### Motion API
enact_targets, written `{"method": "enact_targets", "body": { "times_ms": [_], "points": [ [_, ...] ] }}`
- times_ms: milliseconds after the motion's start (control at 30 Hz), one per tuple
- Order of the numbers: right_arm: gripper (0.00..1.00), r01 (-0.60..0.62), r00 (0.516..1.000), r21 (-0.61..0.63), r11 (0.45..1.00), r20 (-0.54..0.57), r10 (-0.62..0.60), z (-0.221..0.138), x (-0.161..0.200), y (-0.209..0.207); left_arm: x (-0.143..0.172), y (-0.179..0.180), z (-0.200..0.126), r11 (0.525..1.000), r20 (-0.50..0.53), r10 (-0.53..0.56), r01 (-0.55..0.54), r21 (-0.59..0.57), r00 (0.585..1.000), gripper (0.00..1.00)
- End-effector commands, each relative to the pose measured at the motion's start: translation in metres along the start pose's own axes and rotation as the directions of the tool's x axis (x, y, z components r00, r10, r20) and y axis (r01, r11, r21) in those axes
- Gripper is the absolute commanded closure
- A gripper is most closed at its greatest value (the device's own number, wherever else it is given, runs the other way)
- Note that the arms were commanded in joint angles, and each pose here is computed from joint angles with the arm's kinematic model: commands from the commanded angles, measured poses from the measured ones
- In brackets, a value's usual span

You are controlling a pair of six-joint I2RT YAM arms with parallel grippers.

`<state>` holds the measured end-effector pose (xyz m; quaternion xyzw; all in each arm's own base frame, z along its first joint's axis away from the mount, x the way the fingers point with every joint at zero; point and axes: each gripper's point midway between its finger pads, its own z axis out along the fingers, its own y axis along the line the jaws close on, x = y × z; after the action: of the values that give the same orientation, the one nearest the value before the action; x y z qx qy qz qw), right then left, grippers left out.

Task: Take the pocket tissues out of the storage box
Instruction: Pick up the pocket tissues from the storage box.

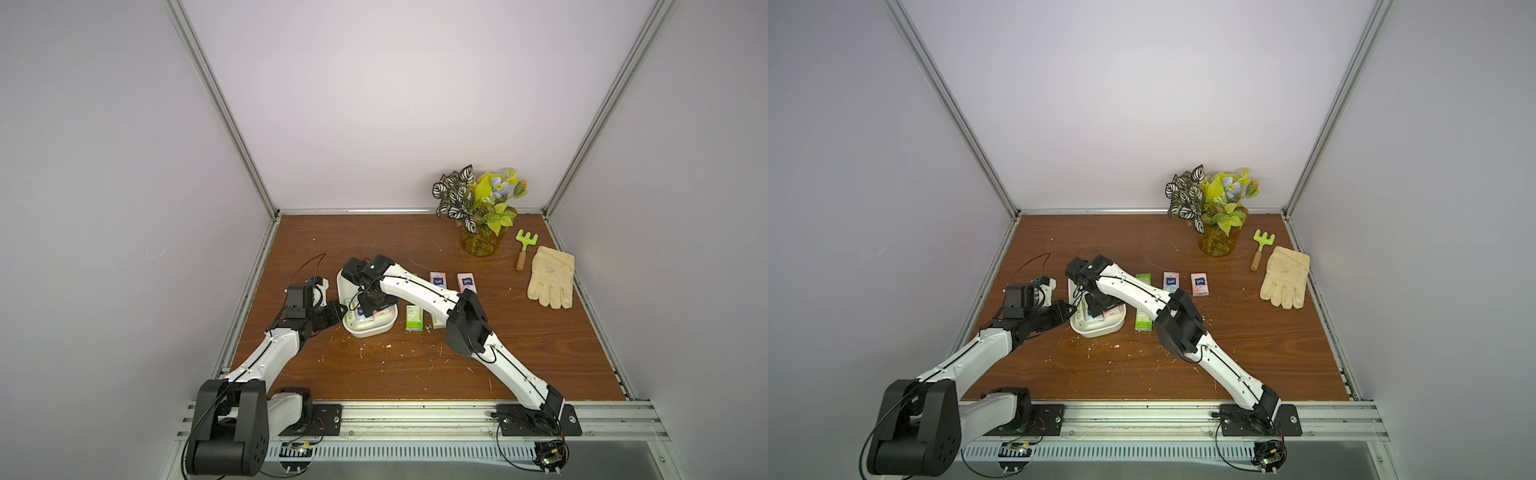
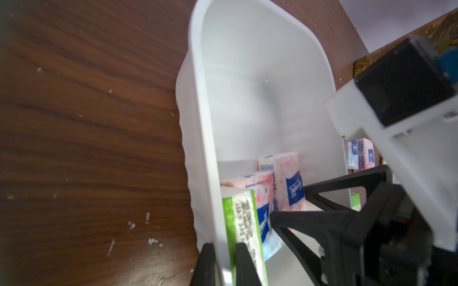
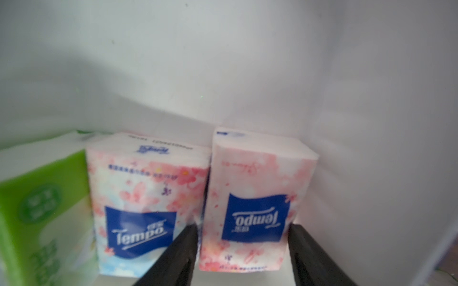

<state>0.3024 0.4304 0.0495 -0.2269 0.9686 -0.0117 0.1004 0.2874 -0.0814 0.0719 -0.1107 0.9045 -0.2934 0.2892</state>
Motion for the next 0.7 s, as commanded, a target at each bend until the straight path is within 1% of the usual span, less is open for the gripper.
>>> {"method": "enact_targets", "body": {
  "times_ms": [0,100,233,400,533,667],
  "points": [
    [0.35,0.005,0.993,-0.010,1.000,-0.116,-0.006,0.041,0.021,0.000,0.008,0.010,0.001,0.999,-0.034,-0.014,0.013,-0.036,0.999,0.89],
    [0.35,0.009,0.996,0.025,1.000,-0.086,-0.006,0.032,0.015,-0.008,0.004,0.000,0.000,1.000,-0.027,0.004,-0.004,0.007,1.000,0.90],
    [0.35,0.009,0.999,0.088,0.996,-0.038,-0.006,0.015,0.007,-0.024,0.001,-0.010,0.000,0.999,-0.017,0.030,-0.029,0.024,0.999,0.90],
    [0.34,0.010,1.000,0.171,0.985,0.016,-0.013,-0.010,-0.003,-0.042,-0.001,-0.011,0.001,1.000,-0.021,0.024,-0.024,0.003,0.999,0.92],
    [0.34,0.010,1.000,0.200,0.980,0.010,-0.012,-0.011,0.001,-0.049,0.003,-0.005,0.002,1.000,-0.025,0.013,-0.013,-0.021,1.000,0.92],
    [0.33,0.021,1.000,0.227,0.974,-0.019,-0.018,-0.001,0.008,-0.053,0.006,-0.002,0.003,1.000,-0.033,0.011,-0.012,-0.027,0.999,0.93]
  ]
}}
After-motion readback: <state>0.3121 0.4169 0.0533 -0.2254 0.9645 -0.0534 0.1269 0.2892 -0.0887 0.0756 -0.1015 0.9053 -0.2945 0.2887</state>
